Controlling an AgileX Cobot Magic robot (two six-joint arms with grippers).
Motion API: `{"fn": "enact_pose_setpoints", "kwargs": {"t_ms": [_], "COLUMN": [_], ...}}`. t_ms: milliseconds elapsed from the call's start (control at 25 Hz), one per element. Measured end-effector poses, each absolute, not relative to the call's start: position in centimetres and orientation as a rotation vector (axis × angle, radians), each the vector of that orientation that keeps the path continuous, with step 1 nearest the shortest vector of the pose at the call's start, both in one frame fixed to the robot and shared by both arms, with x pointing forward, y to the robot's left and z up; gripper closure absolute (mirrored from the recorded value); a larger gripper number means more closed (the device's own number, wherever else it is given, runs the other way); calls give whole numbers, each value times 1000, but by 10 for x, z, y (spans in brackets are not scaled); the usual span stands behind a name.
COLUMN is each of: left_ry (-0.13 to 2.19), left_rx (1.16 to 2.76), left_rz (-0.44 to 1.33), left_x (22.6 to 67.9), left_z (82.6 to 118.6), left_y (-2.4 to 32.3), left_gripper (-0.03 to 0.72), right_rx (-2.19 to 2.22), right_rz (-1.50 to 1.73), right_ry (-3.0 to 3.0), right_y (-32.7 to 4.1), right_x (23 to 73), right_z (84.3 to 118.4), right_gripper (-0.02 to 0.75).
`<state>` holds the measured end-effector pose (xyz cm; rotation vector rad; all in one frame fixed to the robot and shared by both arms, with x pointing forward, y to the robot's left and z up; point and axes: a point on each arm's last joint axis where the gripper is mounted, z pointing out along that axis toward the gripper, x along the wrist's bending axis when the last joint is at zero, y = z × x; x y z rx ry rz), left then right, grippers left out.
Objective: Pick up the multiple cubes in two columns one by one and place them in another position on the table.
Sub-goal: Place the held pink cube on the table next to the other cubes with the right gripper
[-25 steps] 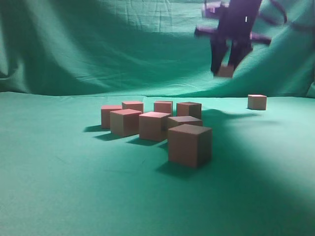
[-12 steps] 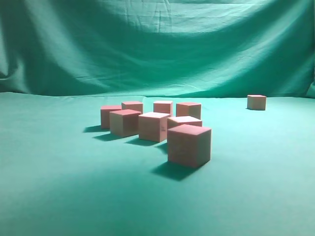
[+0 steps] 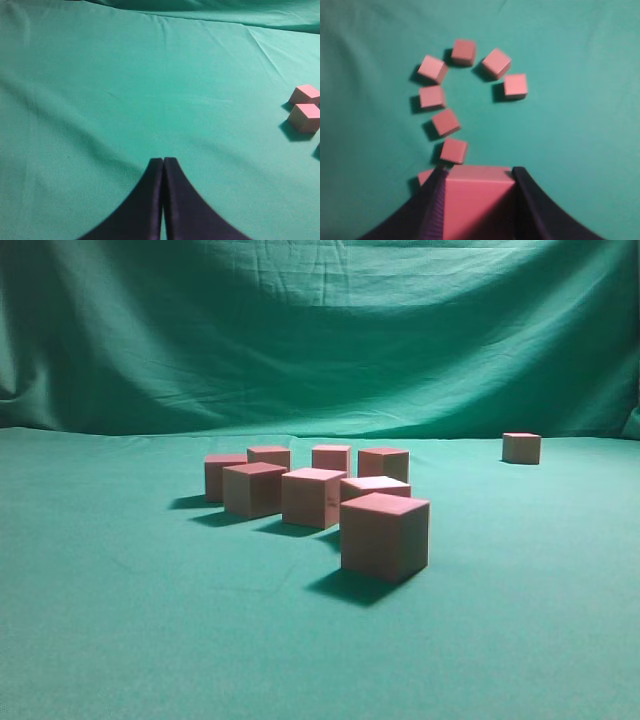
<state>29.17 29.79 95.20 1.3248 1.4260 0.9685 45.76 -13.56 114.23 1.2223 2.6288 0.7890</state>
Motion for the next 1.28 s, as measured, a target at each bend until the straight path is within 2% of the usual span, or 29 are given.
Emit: {"fn": "enact_pose_setpoints", "kwargs": {"t_ms": [160, 600, 880, 1280], "left_ry": [1426, 1426, 1426, 1426], "left_rx": [1325, 1325, 1325, 1325], "left_rz": [968, 968, 968, 968], "left_x": [292, 292, 292, 292], "left_z": [952, 952, 952, 952], "left_y": [298, 298, 298, 298], "left_gripper": [688, 688, 688, 688], "right_rx": [1088, 472, 328, 281], "right_rz": [699, 556, 493, 493], "right_ry": [2787, 3023, 3056, 3036], "right_y": [-111, -32, -10, 1], "right_x": [431, 409, 416, 424], "right_z": [1096, 1018, 984, 960], "right_gripper": [468, 468, 468, 468]}}
